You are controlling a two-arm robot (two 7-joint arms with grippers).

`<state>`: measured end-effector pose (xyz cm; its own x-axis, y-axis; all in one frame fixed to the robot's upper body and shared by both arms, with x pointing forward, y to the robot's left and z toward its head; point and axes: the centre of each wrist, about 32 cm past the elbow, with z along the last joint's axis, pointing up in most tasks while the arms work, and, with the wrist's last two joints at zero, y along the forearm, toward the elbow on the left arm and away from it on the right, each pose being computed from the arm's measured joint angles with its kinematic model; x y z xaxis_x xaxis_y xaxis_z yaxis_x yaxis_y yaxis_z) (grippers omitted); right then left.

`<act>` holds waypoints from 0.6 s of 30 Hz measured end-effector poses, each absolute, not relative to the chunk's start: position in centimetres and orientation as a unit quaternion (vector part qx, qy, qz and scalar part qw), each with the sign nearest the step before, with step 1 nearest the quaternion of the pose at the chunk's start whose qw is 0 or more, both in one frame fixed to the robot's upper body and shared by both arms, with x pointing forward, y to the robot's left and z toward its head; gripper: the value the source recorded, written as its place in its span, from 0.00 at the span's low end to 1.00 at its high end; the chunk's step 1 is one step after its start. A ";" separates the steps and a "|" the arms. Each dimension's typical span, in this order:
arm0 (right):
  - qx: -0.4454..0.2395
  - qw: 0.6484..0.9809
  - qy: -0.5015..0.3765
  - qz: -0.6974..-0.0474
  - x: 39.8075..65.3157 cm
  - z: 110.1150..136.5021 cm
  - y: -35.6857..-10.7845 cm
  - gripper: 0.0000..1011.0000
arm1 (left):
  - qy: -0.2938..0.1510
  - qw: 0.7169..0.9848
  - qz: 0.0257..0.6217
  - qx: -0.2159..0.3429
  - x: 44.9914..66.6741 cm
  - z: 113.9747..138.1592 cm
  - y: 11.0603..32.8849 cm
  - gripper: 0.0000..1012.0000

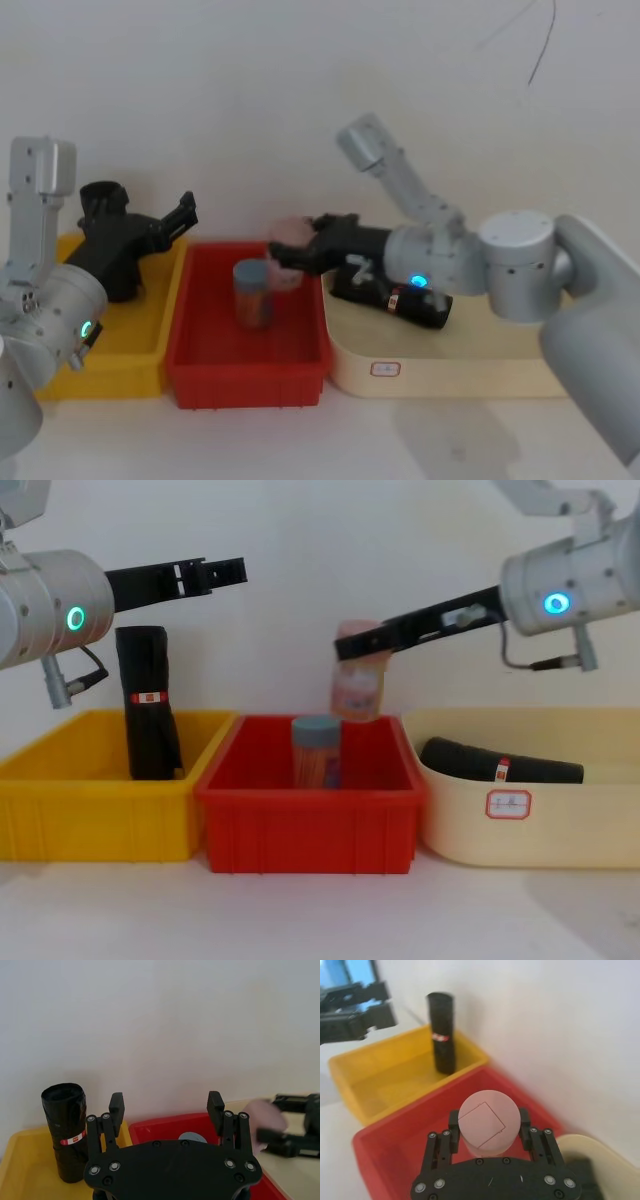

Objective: Pick up the garbage bag with the one hand and transfer it to the other hand.

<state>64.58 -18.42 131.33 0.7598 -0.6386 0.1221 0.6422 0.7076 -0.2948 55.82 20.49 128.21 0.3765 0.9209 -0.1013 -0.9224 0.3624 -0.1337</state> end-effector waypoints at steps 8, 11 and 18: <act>-0.132 0.903 -0.011 -0.409 62.9 132.0 -21.4 0.66 | 0.005 0.825 0.558 -0.084 55.8 128.2 20.5 0.99; -0.126 0.893 -0.012 -0.431 62.4 132.2 -22.6 0.66 | 0.005 0.825 0.558 -0.084 55.8 128.2 20.5 0.99; -0.123 0.876 -0.010 -0.466 61.4 132.1 -24.7 0.66 | 0.005 0.825 0.558 -0.084 55.8 128.2 20.5 0.99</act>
<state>61.37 -24.75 132.10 0.5661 -0.8136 0.1324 0.8187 0.5361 -0.2059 55.82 20.49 128.21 0.3765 0.9208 -0.1013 -0.9224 0.3624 -0.1337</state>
